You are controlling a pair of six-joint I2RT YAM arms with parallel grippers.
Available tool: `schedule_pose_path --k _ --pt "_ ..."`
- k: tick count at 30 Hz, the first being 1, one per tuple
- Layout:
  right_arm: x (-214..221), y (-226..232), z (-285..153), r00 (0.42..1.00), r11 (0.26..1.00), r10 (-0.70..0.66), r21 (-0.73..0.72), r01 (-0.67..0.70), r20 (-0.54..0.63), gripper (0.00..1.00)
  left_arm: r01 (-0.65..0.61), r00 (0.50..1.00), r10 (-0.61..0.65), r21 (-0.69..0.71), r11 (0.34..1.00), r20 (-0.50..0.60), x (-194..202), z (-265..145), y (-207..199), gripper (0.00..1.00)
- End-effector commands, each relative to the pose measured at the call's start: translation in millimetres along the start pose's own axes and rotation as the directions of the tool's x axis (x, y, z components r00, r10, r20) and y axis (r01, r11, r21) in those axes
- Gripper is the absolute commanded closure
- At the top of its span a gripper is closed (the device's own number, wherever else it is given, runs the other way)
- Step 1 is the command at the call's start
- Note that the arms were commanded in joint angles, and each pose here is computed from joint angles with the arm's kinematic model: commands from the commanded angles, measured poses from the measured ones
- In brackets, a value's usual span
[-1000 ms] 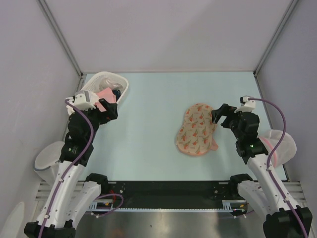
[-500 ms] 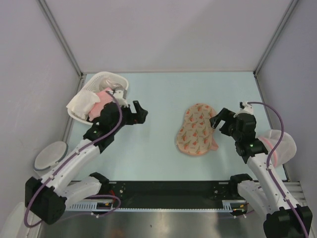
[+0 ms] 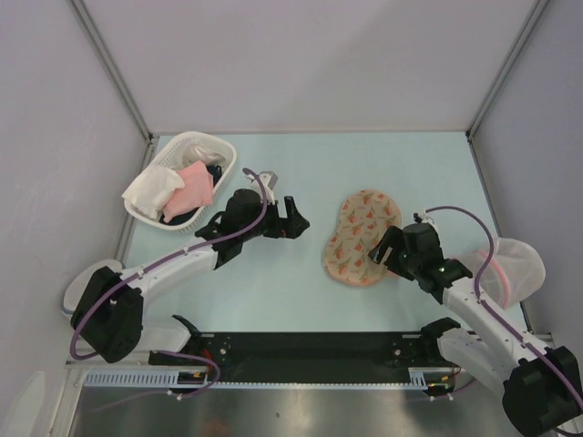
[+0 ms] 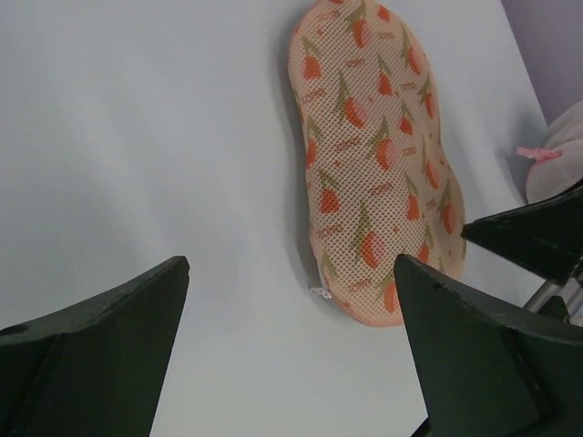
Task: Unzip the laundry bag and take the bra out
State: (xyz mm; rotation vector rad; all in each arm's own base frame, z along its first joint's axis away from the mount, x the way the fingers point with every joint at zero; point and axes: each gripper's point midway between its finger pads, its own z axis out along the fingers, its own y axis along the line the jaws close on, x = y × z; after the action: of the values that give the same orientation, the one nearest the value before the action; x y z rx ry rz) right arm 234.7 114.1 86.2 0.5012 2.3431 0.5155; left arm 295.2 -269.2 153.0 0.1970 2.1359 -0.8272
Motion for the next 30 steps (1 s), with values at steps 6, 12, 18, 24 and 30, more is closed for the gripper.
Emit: schedule_pose_path --k 6,12,18,24,30 --pt "19.5 -14.2 15.1 0.999 0.993 0.041 0.113 -0.038 -0.024 0.32 0.001 0.998 -0.006 0.085 0.996 0.061 -21.4 1.2 -22.6 0.0" --pt "24.0 -18.8 22.9 0.999 0.989 0.031 0.148 -0.024 -0.04 0.37 0.0 0.998 -0.004 0.064 0.998 0.063 -19.9 -1.0 -18.6 0.0" --pt "33.9 -27.5 21.7 0.998 0.982 0.031 0.186 -0.022 -0.046 0.37 -0.007 0.998 0.005 0.042 0.999 0.061 -17.6 -3.1 -13.3 0.0" --pt "36.5 -20.6 28.0 0.998 0.99 0.026 0.143 -0.019 -0.052 0.5 -0.011 0.999 0.01 0.026 1.0 0.052 -12.4 -4.7 -8.8 0.0" --pt "36.6 5.9 38.8 0.993 0.996 -0.086 0.008 0.087 -0.078 0.87 -0.029 0.997 0.03 -0.025 0.999 0.065 -12.6 -12.0 2.1 0.0"
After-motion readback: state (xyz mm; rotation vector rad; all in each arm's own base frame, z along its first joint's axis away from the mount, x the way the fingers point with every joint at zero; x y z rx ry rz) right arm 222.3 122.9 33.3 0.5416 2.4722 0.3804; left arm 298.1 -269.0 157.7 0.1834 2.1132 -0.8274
